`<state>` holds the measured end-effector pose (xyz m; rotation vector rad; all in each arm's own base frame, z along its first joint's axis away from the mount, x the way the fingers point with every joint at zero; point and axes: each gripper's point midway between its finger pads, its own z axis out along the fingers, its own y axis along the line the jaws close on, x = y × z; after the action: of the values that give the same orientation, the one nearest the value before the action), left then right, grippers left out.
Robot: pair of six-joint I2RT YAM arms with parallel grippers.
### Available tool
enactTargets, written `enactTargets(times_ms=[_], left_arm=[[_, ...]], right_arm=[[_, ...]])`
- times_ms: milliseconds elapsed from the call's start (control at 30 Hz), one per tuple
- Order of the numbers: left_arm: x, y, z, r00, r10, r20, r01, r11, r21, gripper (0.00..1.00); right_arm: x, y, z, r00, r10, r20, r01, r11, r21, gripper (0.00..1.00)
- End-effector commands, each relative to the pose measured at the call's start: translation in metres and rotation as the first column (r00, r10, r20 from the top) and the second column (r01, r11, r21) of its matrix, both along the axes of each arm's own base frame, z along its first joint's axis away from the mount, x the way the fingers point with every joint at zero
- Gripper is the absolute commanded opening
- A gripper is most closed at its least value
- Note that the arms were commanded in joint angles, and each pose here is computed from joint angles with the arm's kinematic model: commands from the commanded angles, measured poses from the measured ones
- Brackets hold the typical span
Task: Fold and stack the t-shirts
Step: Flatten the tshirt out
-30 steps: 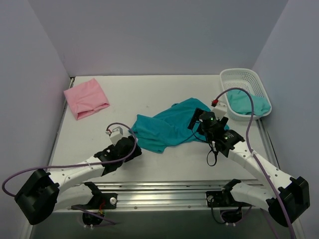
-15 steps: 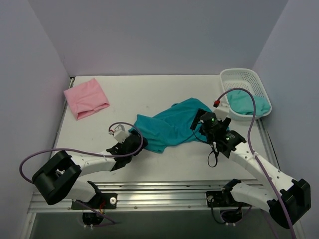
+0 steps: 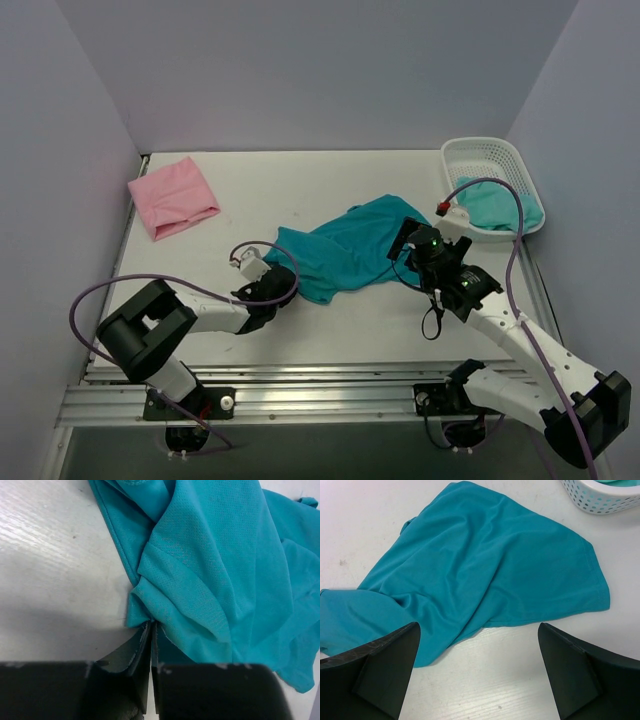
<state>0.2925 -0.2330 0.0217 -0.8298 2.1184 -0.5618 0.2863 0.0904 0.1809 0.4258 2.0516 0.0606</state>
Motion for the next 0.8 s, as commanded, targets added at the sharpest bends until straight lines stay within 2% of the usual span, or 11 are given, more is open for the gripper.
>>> enactTargets(times_ms=[0, 100, 367, 433, 500, 633, 767], left_arm=[[-0.005, -0.004, -0.02, 0.998, -0.038, -0.047, 0.039, 0.999, 0.027, 0.11], [-0.002, -0.005, -0.018, 0.998, -0.047, -0.034, 0.048, 0.998, 0.041, 0.03], [0.01, 0.011, 0.023, 0.997, -0.02, 0.075, 0.012, 0.993, 0.116, 0.02], [0.016, 0.026, 0.046, 0.992, 0.013, 0.129, -0.033, 0.987, 0.157, 0.02], [0.024, 0.043, 0.067, 0.985, 0.038, 0.17, -0.068, 0.982, 0.176, 0.02], [0.041, 0.077, 0.082, 0.977, 0.061, 0.205, -0.091, 0.985, 0.144, 0.02], [0.048, 0.102, 0.097, 0.966, 0.105, 0.236, -0.162, 0.957, 0.239, 0.02]], right_arm=[[0.003, -0.005, 0.015, 0.999, -0.03, 0.033, 0.03, 1.0, -0.009, 1.0], [0.003, -0.005, 0.012, 0.999, -0.029, 0.03, 0.029, 1.0, -0.007, 1.0], [0.004, 0.0, 0.003, 0.999, -0.024, 0.033, 0.023, 0.999, 0.022, 1.0], [0.007, 0.023, -0.011, 0.995, 0.092, 0.024, -0.093, 0.994, 0.064, 1.0], [0.01, 0.037, -0.027, 0.991, 0.136, 0.001, -0.136, 0.986, 0.093, 1.0], [0.013, 0.046, -0.054, 0.988, 0.139, -0.073, -0.129, 0.984, 0.123, 1.0], [0.011, 0.047, -0.079, 0.983, 0.11, -0.145, -0.093, 0.989, 0.119, 1.0]])
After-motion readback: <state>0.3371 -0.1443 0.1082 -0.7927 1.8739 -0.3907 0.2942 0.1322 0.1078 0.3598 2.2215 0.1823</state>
